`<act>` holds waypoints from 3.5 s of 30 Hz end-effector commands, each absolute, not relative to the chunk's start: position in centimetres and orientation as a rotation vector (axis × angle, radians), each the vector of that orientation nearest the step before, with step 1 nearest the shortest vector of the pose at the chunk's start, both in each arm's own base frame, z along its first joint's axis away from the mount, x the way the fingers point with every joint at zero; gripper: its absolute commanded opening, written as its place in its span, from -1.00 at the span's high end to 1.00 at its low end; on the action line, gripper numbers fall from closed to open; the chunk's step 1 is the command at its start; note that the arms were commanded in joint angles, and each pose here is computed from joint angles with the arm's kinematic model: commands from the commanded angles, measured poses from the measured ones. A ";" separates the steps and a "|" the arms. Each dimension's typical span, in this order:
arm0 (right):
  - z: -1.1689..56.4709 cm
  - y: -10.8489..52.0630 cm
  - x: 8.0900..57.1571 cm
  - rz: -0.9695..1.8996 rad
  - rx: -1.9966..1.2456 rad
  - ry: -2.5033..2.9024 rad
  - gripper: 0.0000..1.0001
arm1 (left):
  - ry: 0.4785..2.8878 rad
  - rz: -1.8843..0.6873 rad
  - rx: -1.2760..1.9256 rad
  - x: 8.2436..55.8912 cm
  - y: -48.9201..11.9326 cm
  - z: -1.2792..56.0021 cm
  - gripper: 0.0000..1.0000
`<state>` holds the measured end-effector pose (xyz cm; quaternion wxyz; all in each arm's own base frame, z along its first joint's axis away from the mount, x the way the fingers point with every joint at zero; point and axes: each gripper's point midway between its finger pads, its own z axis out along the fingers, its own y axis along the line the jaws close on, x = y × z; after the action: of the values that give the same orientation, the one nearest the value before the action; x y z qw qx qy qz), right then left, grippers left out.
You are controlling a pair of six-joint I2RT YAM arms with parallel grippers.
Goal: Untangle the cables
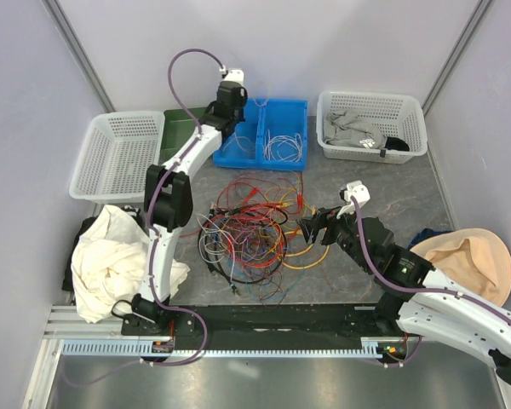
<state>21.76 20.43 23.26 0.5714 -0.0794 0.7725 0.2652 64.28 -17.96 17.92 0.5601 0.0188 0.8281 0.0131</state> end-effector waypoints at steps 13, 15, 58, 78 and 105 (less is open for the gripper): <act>25.0 20.3 21.3 0.683 -0.155 1.755 -0.64 | 1.995 -0.052 0.043 62.0 -20.4 19.1 0.01; 24.9 20.3 21.2 0.688 -0.154 1.757 -0.64 | 2.005 -0.044 0.032 61.9 -19.8 18.9 0.16; 24.0 20.3 21.5 0.665 -0.137 1.793 -0.63 | 2.082 -0.809 -0.003 59.4 -29.7 16.8 -0.06; 24.2 20.1 21.2 0.689 -0.124 1.783 -0.64 | 2.018 -0.608 -0.234 58.2 -21.4 19.5 -0.01; 14.2 28.0 19.5 0.927 -0.278 2.027 -0.59 | 1.856 -0.803 -0.185 22.4 -20.2 25.9 -0.19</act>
<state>18.37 26.31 12.99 0.4121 -0.1273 0.8342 0.3435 23.75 -21.92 24.55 0.5175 -0.0280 0.7970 -0.3101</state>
